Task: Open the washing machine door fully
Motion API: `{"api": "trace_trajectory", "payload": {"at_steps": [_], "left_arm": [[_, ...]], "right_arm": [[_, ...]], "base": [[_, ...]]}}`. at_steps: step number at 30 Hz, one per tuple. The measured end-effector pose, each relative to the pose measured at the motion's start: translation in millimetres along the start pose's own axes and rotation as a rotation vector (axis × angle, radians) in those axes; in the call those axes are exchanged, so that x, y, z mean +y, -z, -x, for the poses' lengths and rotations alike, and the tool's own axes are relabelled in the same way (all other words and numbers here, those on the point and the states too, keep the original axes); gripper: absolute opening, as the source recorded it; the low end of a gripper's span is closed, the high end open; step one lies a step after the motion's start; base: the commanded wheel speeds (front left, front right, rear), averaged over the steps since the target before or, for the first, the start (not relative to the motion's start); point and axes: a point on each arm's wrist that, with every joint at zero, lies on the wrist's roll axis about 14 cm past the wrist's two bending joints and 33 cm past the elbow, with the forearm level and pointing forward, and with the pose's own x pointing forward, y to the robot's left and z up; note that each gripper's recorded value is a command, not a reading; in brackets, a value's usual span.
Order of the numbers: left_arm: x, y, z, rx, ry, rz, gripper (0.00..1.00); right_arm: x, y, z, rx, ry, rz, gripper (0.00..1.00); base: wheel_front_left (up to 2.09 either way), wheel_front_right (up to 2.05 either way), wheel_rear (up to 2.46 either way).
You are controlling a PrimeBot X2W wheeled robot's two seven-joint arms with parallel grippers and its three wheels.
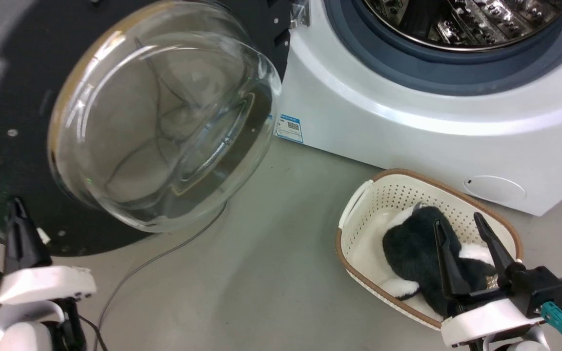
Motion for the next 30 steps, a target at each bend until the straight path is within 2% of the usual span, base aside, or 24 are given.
{"api": "trace_trajectory", "payload": {"at_steps": [19,30], "left_arm": [[15.8,15.8,-51.7,0.047,-0.048,-0.035,0.0],[16.4,15.3,-57.4,0.055,-0.018,-0.056,0.0]], "right_arm": [[-20.8,3.6,4.8,0.009,0.051,0.016,1.0],[-24.0,-6.6,10.3,-0.01,0.066,0.033,1.0]], "base": [[0.0,0.0,0.0],[0.0,0.0,0.0]]}}
